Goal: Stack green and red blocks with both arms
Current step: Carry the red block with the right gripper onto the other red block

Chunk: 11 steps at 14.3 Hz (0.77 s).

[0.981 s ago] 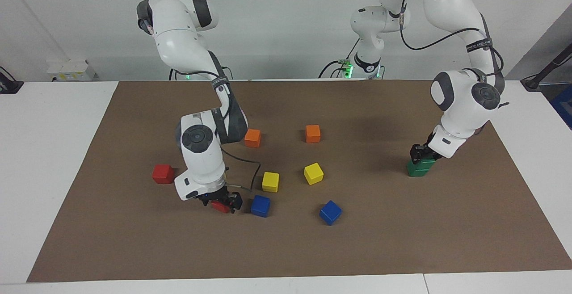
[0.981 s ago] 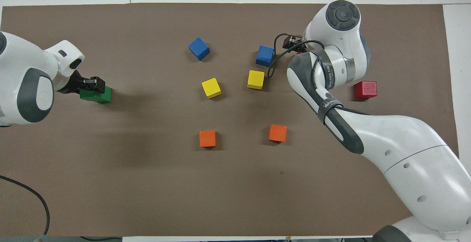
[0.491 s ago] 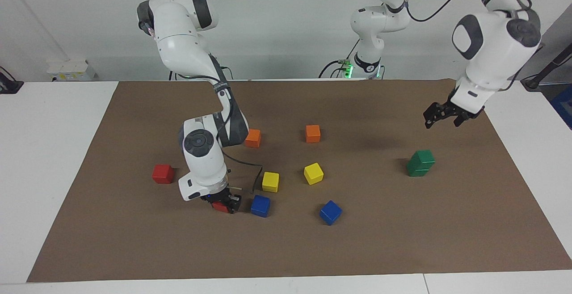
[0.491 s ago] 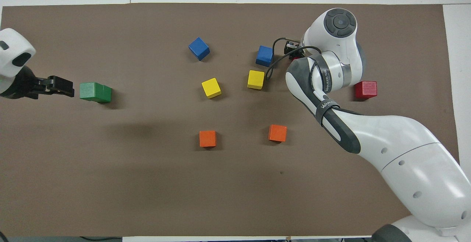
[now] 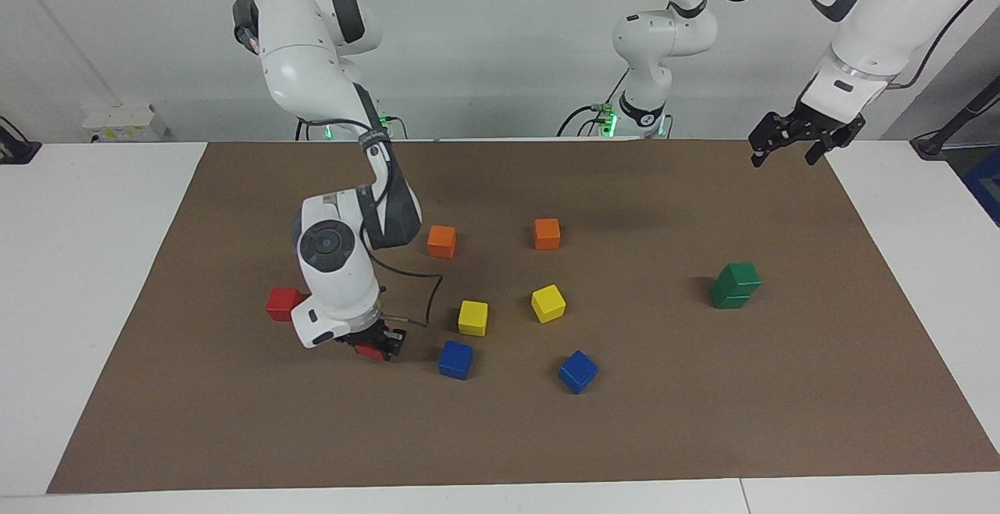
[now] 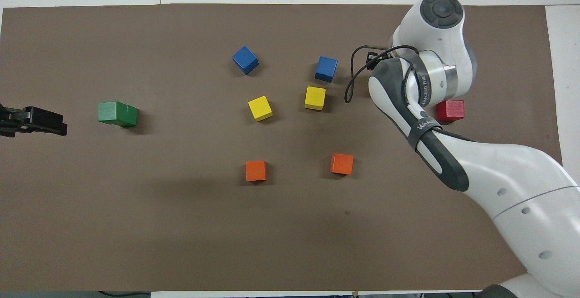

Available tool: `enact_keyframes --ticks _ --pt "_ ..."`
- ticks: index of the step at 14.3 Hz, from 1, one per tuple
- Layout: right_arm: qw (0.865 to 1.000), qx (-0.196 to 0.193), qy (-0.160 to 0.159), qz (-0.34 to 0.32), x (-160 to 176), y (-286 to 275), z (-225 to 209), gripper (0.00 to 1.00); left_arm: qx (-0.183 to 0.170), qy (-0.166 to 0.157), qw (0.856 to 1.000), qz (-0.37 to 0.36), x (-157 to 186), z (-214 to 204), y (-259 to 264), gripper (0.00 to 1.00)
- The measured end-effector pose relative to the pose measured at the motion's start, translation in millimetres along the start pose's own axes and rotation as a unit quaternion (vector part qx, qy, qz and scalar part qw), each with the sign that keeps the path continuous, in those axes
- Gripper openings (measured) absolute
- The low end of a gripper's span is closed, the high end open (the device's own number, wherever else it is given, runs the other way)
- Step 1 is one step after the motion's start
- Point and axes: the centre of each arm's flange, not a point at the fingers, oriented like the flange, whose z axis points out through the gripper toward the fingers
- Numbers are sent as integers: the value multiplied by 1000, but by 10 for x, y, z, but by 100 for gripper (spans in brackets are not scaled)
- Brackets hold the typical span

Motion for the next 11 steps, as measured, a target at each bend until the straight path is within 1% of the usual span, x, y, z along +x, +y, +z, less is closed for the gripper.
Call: enact_keyframes --ticks 1,2,3,4,5,7,9,11 --pt "1000 -6 -12 -18 -13 212 -223 55 0 0 1000 2 84 5 15 100" --pt "999 -11 -24 -37 -51 473 -435 55 -1 -6 1000 4 135 23 29 100" --pt "998 -12 -30 -55 -113 735 -574 55 -2 -18 1000 3 148 62 16 100" --pt "997 -11 -29 -71 -198 987 -624 55 -2 -27 1000 1 147 86 -12 100" --pt "996 -8 -21 -84 -292 1211 -583 55 -2 -27 1000 -2 145 85 -44 100" --pt "995 -4 -1 -99 -480 1478 -326 55 -2 -22 1000 -3 145 38 -59 100" --pt "994 0 17 -106 -621 1516 -72 55 -2 -19 1000 -3 140 6 -59 100" --pt "993 1 27 -112 -675 1520 30 55 -2 -18 1000 -5 139 -4 -72 100"
